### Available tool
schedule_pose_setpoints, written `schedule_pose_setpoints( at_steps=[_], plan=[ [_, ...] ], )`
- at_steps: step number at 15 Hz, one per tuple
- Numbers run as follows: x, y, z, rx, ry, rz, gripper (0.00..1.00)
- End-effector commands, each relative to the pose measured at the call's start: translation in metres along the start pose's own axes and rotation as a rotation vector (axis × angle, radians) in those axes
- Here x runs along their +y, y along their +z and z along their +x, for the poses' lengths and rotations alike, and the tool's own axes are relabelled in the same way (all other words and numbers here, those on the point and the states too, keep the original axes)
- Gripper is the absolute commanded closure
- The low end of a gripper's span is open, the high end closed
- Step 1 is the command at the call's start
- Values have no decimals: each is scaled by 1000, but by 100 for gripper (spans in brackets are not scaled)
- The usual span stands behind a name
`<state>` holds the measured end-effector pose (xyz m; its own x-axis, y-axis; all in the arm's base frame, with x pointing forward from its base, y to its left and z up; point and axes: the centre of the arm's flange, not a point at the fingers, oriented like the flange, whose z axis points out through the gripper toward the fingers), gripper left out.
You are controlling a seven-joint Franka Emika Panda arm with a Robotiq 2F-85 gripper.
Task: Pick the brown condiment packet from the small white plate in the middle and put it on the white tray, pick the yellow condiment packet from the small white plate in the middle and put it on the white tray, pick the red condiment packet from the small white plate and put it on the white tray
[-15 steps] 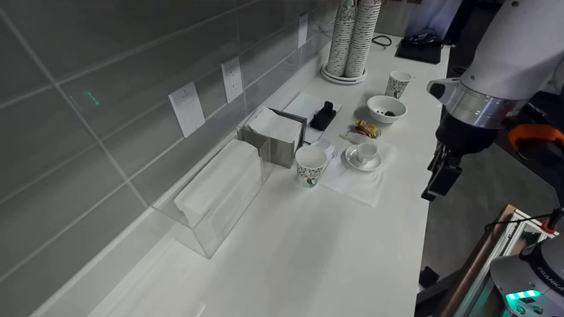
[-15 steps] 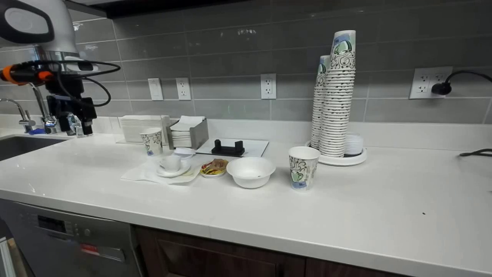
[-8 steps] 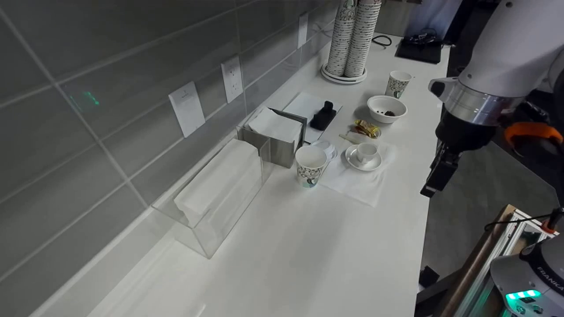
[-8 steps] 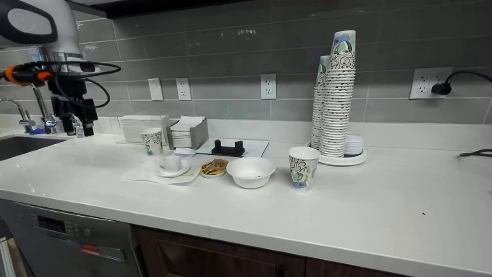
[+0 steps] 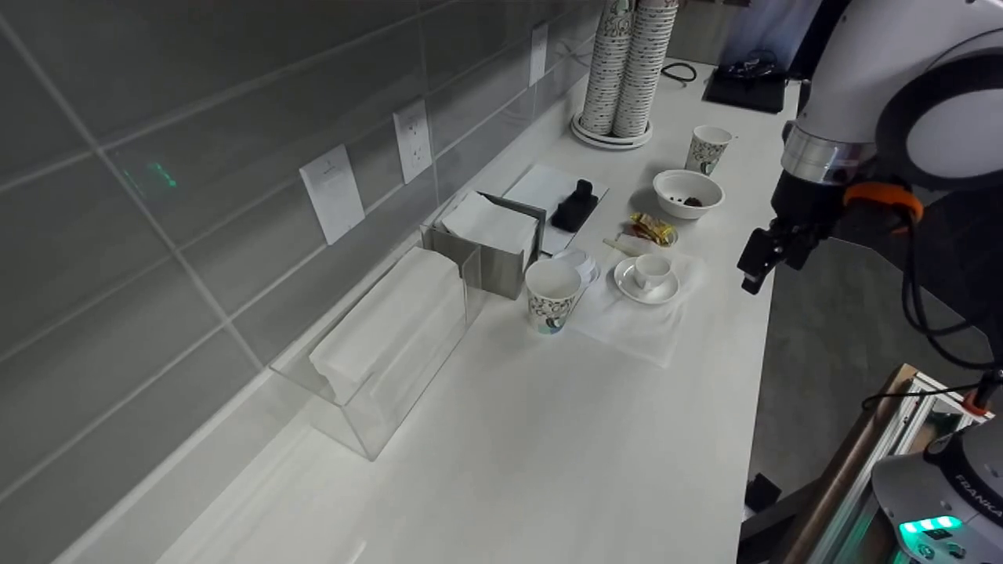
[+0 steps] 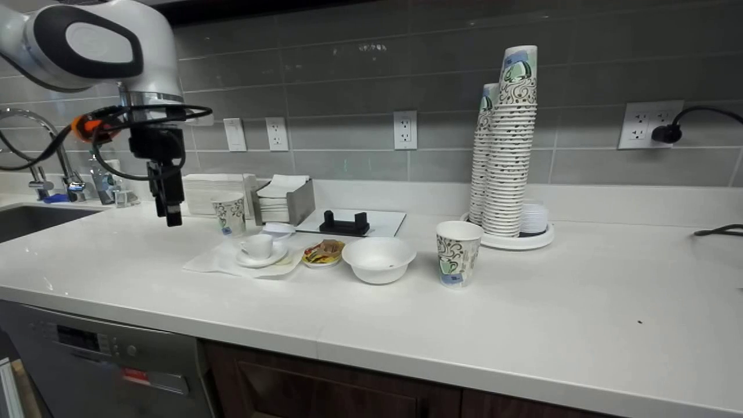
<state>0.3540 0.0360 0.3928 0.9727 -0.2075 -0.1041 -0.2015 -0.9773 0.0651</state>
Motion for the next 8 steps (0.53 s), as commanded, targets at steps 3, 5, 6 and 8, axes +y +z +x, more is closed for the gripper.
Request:
schedule_pose_setpoints(
  at_steps=[3,5,6,8],
  plan=[
    [12,-6,65,73,270,-45,0],
    [8,-11,85,133,310,-70,0],
    [6,-12,95,172,321,-97,0],
    [3,-10,109,224,345,-143,0]
  ],
)
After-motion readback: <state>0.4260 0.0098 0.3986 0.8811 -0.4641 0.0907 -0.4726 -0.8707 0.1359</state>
